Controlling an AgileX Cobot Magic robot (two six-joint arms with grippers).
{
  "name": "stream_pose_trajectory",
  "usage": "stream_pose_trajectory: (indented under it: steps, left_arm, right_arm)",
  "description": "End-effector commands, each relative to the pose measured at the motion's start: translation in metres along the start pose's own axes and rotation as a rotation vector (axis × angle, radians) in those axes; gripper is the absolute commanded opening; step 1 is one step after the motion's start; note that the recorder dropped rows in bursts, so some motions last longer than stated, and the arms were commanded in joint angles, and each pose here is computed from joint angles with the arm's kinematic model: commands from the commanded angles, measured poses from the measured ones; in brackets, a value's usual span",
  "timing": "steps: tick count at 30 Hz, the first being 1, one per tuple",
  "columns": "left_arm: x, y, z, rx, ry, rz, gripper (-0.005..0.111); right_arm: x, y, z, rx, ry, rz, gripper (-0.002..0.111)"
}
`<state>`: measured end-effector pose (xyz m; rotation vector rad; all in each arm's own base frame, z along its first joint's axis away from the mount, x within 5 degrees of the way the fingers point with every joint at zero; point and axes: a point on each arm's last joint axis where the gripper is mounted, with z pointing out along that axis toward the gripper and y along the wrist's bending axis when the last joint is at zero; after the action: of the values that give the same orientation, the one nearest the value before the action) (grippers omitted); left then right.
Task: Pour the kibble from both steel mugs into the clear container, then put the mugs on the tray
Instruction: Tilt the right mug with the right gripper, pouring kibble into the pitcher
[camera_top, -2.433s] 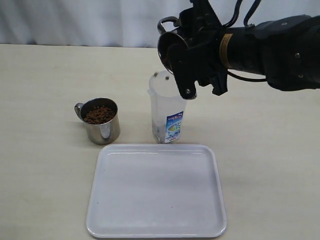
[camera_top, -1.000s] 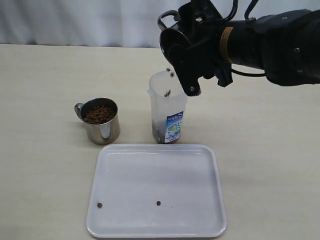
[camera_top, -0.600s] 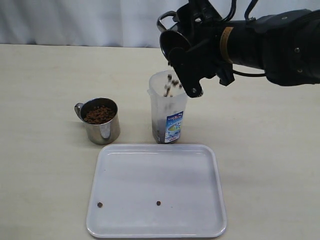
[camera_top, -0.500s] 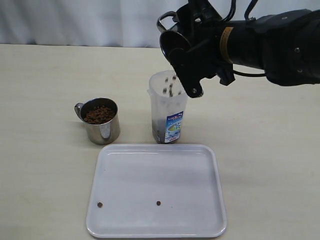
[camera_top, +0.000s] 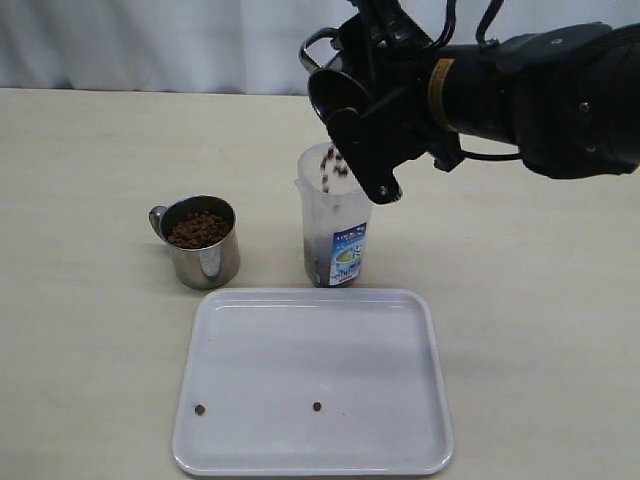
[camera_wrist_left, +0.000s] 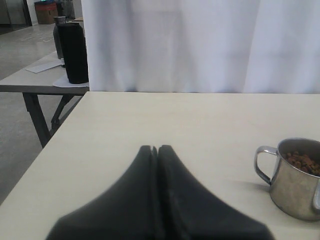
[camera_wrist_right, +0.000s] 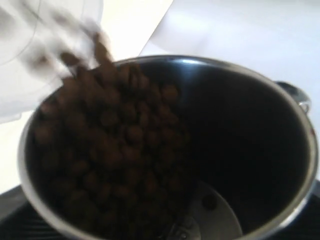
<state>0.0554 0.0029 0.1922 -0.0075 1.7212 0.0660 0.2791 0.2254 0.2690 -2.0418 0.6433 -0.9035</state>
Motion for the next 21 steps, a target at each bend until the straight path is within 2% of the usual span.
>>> stream_pose_trajectory:
  steps: [1, 21]
  left_arm:
    - [-0.0005, -0.0003, 0.0001, 0.005, -0.011, -0.004, 0.000]
    - [0.0000, -0.0004, 0.0001, 0.005, -0.005, -0.004, 0.000]
  right_arm:
    - [0.0036, -0.0028, -0.0006, 0.004, 0.034, -0.021, 0.005]
    - [0.0037, -0.0027, -0.0006, 0.002, 0.036, -0.130, 0.005]
